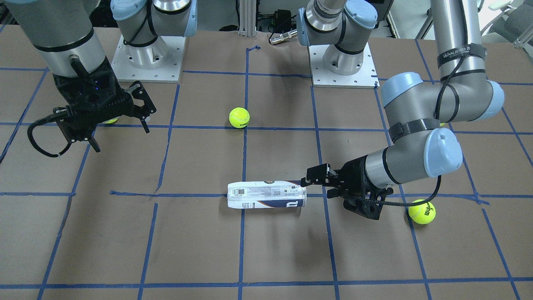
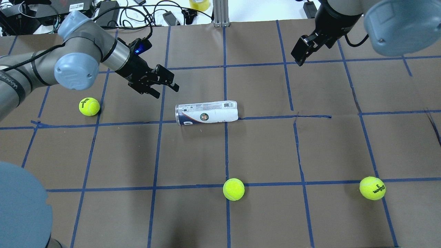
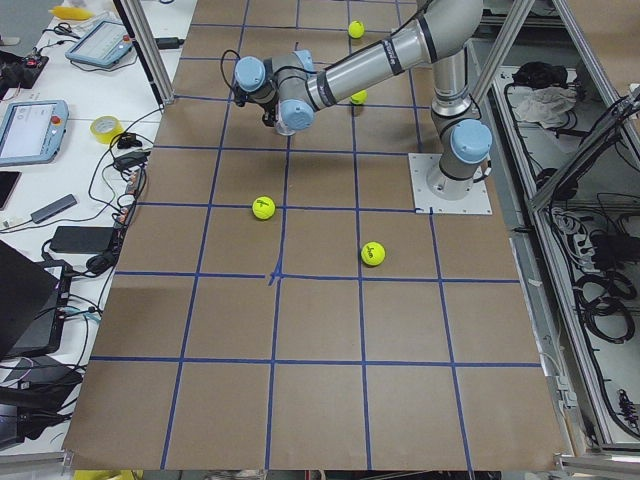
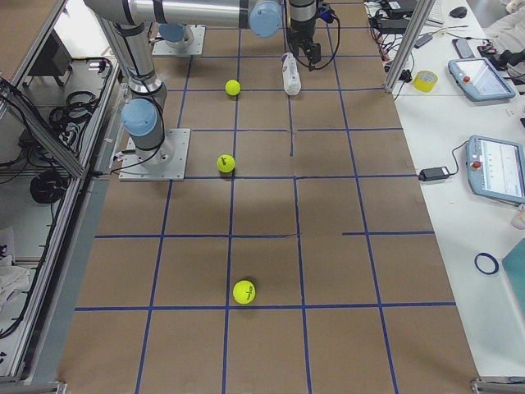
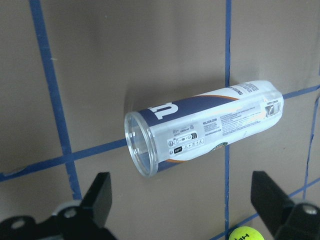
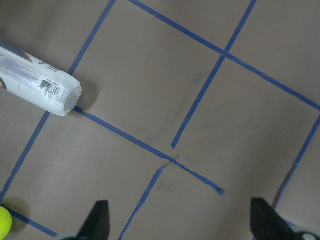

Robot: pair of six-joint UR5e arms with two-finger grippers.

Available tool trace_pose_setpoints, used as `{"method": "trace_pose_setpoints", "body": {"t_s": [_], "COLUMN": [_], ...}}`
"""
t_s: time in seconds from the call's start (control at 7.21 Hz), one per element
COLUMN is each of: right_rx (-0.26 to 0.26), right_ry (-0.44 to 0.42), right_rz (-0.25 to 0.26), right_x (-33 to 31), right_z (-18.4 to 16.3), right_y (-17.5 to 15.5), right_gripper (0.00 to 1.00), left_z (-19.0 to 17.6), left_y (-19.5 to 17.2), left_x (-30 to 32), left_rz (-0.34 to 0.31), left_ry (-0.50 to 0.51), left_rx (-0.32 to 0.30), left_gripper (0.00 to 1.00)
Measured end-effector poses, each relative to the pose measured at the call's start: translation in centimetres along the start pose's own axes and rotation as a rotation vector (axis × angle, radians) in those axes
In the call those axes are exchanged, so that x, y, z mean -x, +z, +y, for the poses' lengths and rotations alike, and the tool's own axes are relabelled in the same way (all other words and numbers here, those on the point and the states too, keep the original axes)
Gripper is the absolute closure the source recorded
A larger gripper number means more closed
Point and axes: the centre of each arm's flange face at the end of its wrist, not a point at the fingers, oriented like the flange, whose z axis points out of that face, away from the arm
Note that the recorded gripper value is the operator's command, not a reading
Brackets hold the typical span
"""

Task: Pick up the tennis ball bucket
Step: 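Close the left gripper on the open end of the lying can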

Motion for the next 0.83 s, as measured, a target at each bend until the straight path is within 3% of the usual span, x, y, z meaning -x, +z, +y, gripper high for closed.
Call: {"method": "trace_pose_setpoints", "body": {"t_s": [0.55, 0.69, 0.83], "right_rx": [0.007, 0.004, 0.008], "right_ry": [0.329, 0.358, 0.369], "right_rz": [0.004, 0.004, -0.003], "right_x": [3.3, 3.6, 3.7], "right_z": [5.8, 6.4, 6.4], "right_y": [-7.3, -7.9, -7.7], "right_gripper": [0.0, 0.0, 0.0], "left_z": [0.8, 1.1, 1.2], "left_y": [5.9, 6.6, 6.9], "left_x": [2.9, 3.1, 3.1], "left_rz": [0.161, 0.183, 0.2], "left_ry": [-0.073, -0.085, -0.093], "left_rx": [0.072, 0.077, 0.076], "left_gripper": [0.0, 0.21, 0.7]}}
